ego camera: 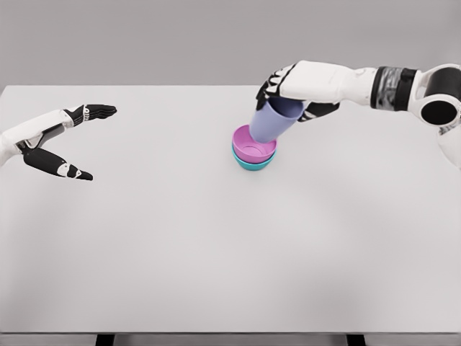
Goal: Stacking bowl and cup with both arms
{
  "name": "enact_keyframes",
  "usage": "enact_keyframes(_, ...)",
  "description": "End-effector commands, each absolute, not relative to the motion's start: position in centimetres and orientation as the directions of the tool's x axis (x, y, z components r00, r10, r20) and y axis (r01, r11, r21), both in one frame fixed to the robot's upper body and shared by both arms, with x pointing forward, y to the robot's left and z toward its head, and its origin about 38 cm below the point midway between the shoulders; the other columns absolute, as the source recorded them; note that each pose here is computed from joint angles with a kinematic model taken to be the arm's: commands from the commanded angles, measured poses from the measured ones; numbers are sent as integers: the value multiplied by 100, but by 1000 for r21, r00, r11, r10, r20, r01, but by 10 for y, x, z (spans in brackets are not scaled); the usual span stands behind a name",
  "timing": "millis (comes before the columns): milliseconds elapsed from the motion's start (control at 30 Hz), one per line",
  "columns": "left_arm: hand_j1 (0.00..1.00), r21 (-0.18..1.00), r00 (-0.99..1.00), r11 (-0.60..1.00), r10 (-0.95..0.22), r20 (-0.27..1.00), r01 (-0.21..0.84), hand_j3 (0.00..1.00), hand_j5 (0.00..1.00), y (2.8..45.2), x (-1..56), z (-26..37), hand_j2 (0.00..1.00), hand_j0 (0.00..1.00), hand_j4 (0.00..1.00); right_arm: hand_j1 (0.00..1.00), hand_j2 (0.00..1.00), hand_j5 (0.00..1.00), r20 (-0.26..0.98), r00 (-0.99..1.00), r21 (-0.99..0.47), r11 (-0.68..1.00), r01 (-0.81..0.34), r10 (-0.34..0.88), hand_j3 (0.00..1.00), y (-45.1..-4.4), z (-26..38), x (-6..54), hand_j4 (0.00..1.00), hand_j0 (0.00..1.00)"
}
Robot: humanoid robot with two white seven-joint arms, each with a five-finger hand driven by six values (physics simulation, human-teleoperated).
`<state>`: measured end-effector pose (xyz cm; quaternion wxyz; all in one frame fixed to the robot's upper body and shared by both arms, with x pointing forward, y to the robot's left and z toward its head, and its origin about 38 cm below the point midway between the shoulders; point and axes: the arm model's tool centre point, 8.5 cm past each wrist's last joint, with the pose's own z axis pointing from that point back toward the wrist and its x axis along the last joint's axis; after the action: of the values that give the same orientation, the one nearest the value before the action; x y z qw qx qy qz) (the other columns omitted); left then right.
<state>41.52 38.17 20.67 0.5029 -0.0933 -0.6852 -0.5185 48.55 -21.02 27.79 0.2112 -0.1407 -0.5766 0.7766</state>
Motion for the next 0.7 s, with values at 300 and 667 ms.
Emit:
enact_keyframes(300, 100, 613, -475, 451, -389, 789, 649, 100, 100, 382, 415, 208, 100, 100, 100, 68, 68, 68, 38, -865, -937, -283, -205, 501, 68, -200, 255, 493, 68, 68)
enact_keyframes(667, 100, 612, -474, 452, -390, 790, 649, 100, 100, 383, 415, 207, 100, 100, 100, 73, 73, 73, 32, -882, -938, -291, -189, 470, 73, -185, 257, 491, 73, 73)
